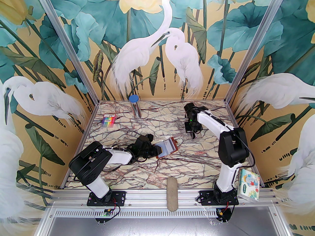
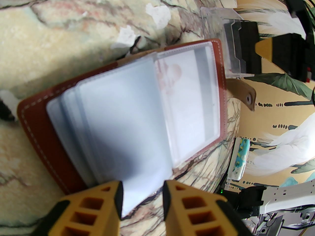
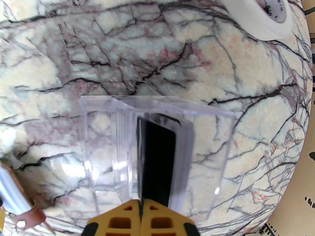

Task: Put the credit cards into the card holder

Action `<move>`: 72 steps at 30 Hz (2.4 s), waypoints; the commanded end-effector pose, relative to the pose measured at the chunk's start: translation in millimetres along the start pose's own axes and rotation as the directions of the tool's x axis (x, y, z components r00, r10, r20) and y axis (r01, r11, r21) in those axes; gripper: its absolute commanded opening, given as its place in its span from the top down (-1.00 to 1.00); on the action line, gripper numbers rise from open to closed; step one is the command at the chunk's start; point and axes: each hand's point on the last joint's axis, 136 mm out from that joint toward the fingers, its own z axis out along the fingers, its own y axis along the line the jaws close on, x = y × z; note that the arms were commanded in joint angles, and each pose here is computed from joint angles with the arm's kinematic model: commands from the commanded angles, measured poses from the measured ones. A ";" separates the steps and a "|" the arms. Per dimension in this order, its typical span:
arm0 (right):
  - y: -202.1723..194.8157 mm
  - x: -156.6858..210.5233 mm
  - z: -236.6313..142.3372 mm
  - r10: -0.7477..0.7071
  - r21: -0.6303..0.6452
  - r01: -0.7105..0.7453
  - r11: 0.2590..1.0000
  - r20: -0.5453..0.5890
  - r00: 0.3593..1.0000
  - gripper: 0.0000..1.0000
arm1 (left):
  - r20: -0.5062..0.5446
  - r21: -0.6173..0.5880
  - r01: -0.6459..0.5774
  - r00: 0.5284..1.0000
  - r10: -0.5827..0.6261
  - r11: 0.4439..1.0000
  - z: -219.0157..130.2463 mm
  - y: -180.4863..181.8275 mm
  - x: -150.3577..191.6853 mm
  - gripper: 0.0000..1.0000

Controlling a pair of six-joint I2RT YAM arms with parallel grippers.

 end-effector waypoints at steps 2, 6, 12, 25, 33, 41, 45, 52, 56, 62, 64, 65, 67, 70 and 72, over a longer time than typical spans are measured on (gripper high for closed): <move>2.3 1.5 -24.2 0.036 -0.071 -0.033 0.997 0.042 0.998 1.00 | -0.048 -0.095 0.046 0.998 -0.051 0.994 3.0 32.1 17.4 0.30; 3.8 4.5 -34.9 0.048 -0.114 -0.042 0.993 0.052 0.997 1.00 | -0.035 -0.083 0.042 0.998 -0.045 0.996 -0.9 29.0 16.3 0.30; 20.4 13.4 -56.9 0.048 -0.239 -0.029 0.971 0.073 0.996 1.00 | -0.001 -0.068 0.021 1.000 -0.021 0.997 -14.8 17.8 10.6 0.30; 100.1 54.7 -78.3 -0.002 -0.590 0.026 0.807 0.042 0.999 1.00 | 0.114 -0.099 0.005 0.993 0.006 0.995 -74.4 6.4 -8.0 0.20; 150.8 74.7 -54.0 -0.153 -0.654 0.104 0.749 -0.018 0.988 1.00 | 0.043 -0.072 0.057 0.998 -0.054 0.996 -68.3 10.4 8.9 0.20; 167.2 69.2 -20.4 -0.235 -0.653 0.143 0.744 -0.056 0.970 1.00 | 0.009 -0.055 0.099 0.995 -0.098 0.994 -49.6 18.2 12.5 0.21; 168.8 66.2 -5.0 -0.254 -0.644 0.166 0.747 -0.045 0.966 1.00 | 0.006 -0.061 0.105 0.994 -0.105 0.993 -42.1 22.5 11.4 0.22; 170.2 71.1 19.5 -0.242 -0.635 0.165 0.755 -0.035 0.970 1.00 | 0.003 -0.081 0.106 0.994 -0.106 0.991 -32.9 28.8 7.9 0.25; 169.7 73.8 26.2 -0.226 -0.632 0.157 0.759 -0.031 0.974 1.00 | 0.009 -0.086 0.103 0.995 -0.102 0.991 -32.5 29.1 2.2 0.26; 169.7 79.0 24.9 -0.191 -0.632 0.124 0.765 -0.038 0.981 1.00 | 0.014 -0.103 0.081 0.997 -0.080 0.991 -33.3 26.8 -5.0 0.27; 168.4 80.5 27.3 -0.165 -0.627 0.097 0.773 -0.050 0.985 1.00 | 0.015 -0.112 0.076 0.997 -0.074 0.991 -34.6 28.2 -7.3 0.29; 169.0 80.7 27.2 -0.151 -0.628 0.085 0.773 -0.052 0.987 1.00 | 0.017 -0.125 0.074 0.997 -0.073 0.989 -36.2 30.7 -8.1 0.29; 171.0 82.6 28.4 -0.125 -0.630 0.063 0.774 -0.055 0.991 1.00 | 0.024 -0.149 0.072 0.997 -0.069 0.986 -40.4 36.2 -11.0 0.29; 174.0 84.4 24.8 -0.087 -0.629 0.041 0.776 -0.042 0.995 1.00 | 0.025 -0.202 0.074 0.997 -0.070 0.977 -48.1 47.0 -16.4 0.29; 175.1 83.7 22.8 -0.047 -0.622 0.016 0.783 -0.034 0.998 1.00 | 0.036 -0.249 0.076 0.997 -0.069 0.966 -56.3 55.7 -21.1 0.29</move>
